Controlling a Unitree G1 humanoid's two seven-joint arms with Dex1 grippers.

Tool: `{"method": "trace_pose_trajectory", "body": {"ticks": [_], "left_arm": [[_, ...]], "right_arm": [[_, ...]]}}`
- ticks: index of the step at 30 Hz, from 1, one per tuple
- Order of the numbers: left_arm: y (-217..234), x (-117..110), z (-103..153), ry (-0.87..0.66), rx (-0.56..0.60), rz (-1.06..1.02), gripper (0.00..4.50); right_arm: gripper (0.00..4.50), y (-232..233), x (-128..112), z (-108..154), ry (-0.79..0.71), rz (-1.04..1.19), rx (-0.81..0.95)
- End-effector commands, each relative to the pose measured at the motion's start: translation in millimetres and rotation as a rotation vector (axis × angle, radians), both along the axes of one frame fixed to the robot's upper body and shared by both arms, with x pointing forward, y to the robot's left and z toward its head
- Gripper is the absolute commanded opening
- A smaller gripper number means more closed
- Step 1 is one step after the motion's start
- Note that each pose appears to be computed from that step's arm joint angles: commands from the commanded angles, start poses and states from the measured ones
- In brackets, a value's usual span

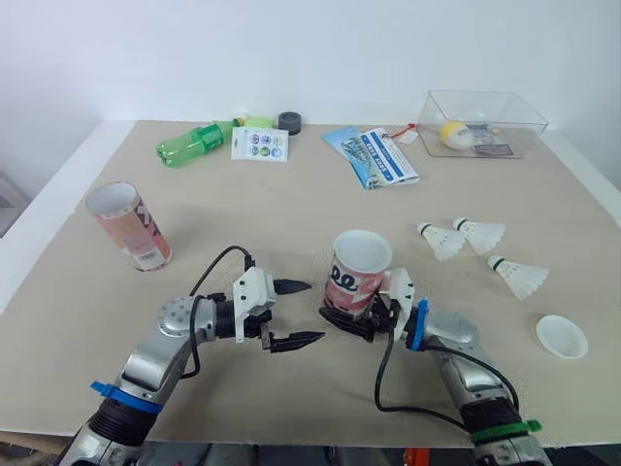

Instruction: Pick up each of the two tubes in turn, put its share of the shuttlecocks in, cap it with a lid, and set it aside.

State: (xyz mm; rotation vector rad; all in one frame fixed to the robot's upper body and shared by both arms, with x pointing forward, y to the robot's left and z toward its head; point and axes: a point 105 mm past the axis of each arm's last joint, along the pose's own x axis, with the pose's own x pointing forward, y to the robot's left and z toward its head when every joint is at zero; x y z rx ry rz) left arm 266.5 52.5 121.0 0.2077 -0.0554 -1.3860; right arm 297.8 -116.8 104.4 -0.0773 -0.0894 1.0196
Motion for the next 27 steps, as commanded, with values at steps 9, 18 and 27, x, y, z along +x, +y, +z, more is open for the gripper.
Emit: {"method": "trace_pose_trajectory", "body": {"ticks": [9,18,27], "left_arm": [[-18.2,-2.3,17.7,-0.055,0.011,-0.203,4.50],[-20.5,4.2,29.1,-0.085,0.043,-0.267,4.50],[-19.1,4.3,31.0,-0.087,0.051,-0.260,4.50]], "right_arm": [[3.70,-136.1,-13.9,121.3,-0.374,-0.693,0.159],[3.70,-279.9,-64.3,100.6,-0.386,-1.382,0.041],[3.70,-337.3,-91.7,39.2,-0.179,-1.715,0.099]]}}
